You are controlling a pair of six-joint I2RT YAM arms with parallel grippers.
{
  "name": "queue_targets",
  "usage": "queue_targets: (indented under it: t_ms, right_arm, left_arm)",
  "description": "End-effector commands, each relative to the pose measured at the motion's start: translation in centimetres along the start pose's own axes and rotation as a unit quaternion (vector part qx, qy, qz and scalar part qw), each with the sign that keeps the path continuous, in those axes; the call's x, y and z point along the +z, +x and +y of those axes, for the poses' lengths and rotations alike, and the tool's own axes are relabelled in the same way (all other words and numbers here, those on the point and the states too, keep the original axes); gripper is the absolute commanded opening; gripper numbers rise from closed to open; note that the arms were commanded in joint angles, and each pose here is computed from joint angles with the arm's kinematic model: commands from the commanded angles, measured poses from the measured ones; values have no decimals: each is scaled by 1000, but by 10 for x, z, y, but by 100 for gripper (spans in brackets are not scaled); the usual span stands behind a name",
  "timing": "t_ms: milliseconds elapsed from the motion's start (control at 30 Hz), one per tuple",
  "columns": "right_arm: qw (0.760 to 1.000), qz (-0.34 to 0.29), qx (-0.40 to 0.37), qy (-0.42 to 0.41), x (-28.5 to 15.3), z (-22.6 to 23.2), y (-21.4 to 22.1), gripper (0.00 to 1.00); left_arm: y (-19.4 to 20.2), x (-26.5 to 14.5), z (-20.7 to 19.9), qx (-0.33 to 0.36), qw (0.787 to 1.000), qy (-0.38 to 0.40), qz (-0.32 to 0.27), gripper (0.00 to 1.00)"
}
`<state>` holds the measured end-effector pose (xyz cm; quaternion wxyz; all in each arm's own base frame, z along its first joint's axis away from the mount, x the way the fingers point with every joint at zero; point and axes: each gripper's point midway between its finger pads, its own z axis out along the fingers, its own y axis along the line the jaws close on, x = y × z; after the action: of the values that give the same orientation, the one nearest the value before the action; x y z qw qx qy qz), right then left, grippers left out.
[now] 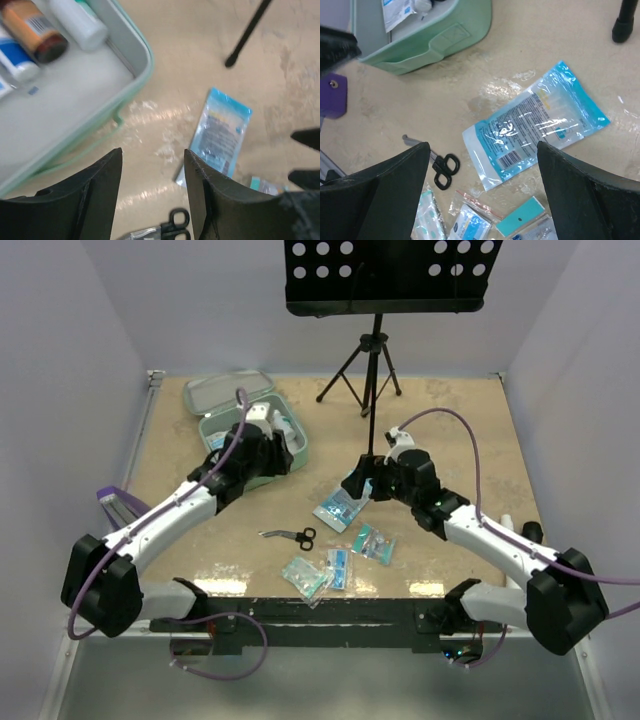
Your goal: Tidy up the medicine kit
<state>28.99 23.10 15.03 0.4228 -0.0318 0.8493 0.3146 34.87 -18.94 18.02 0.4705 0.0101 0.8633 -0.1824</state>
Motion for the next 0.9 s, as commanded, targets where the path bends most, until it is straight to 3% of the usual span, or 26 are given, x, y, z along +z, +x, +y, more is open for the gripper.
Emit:
queue_targets:
  t_ms: [0, 167, 367, 633, 867]
  right_arm:
    - [998, -6, 37, 47, 7, -23, 11, 93]
    - [992, -1, 100, 75, 24, -47, 24, 89]
    - [982, -8, 150, 110, 47, -80, 25, 85]
    - [969, -14, 155, 190, 62, -126, 24, 87]
    - [973, 14, 142, 181, 82, -132, 35, 70]
  left_arm:
    - [42, -1, -30, -10, 998, 59, 32, 59]
    - [70, -3, -45, -25, 993, 110, 44, 60]
    - [92, -8, -40, -29, 991, 114, 66, 58]
    - [104, -13, -29, -32, 992, 102, 70, 58]
    - [108, -14, -28, -34, 991, 102, 74, 57]
